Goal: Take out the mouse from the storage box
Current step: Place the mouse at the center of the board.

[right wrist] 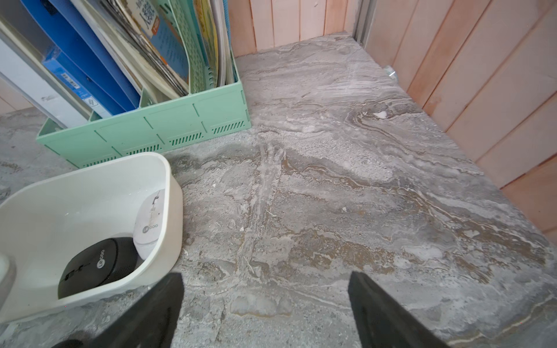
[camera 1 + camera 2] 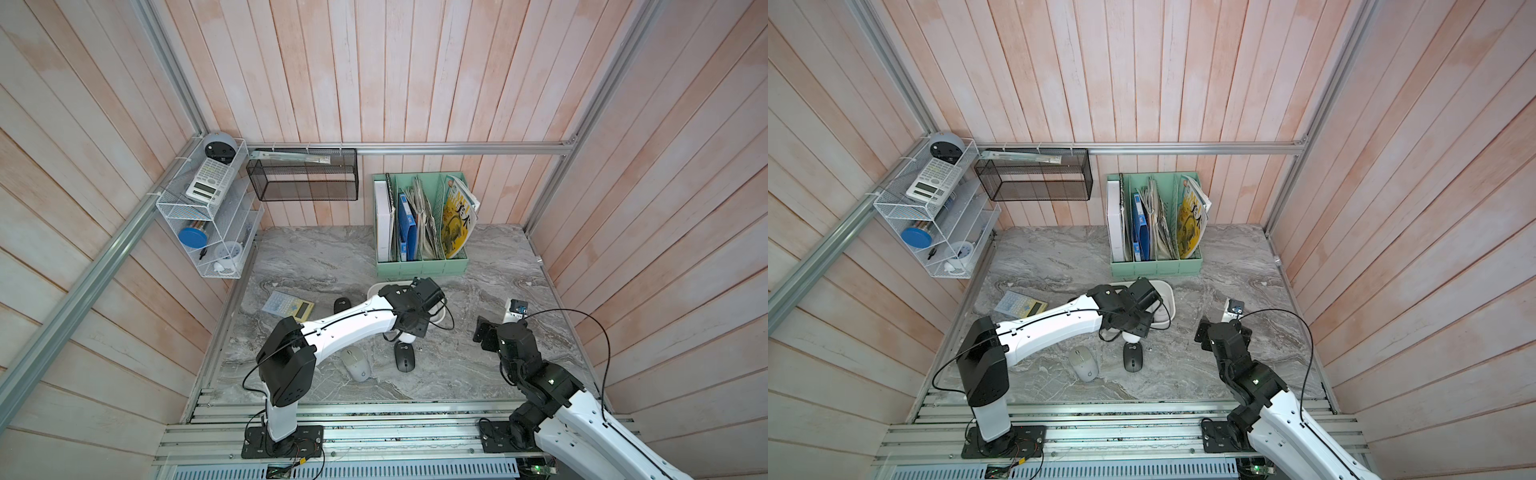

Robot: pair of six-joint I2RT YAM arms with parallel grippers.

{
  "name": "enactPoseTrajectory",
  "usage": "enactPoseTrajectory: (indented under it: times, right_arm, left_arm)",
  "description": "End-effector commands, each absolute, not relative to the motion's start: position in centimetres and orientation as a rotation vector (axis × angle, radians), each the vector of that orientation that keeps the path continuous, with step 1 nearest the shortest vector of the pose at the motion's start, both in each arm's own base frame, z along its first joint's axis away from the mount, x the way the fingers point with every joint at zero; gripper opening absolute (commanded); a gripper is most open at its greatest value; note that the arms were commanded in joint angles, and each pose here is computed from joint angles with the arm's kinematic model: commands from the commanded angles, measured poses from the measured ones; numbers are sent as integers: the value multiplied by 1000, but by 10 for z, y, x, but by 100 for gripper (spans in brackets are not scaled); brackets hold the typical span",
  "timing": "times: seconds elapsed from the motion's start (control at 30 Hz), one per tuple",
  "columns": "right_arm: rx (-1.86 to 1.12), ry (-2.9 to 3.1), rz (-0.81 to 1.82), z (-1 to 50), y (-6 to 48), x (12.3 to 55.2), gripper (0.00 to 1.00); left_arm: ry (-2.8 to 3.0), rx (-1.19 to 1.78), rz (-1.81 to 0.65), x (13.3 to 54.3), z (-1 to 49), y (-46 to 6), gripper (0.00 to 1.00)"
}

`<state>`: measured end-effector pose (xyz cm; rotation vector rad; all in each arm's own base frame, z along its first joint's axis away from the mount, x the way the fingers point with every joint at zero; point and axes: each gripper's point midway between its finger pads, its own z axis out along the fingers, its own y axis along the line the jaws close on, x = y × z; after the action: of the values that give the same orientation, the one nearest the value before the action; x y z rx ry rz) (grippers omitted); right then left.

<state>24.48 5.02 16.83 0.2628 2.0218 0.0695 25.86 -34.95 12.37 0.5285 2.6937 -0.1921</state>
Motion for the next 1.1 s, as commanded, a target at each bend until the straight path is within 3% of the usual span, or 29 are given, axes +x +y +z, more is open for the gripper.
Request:
enactPoseTrajectory:
  times: [0.0,0.2,0.77,1.07]
  right_arm:
    - [330,2001,6,164,31,237,93]
    - [363,1965,11,168,24,232,94]
    - [386,1954,1,170,18,229,95]
    - [387,1957,1,168,18,230,95]
  left_arm:
    - [2693,472,-278,242,118,-373,55]
    - [2702,488,-308,224,97,-408,55]
    - [2774,523,-274,214,43,-442,55]
    - [2774,523,-263,214,40,-442,70]
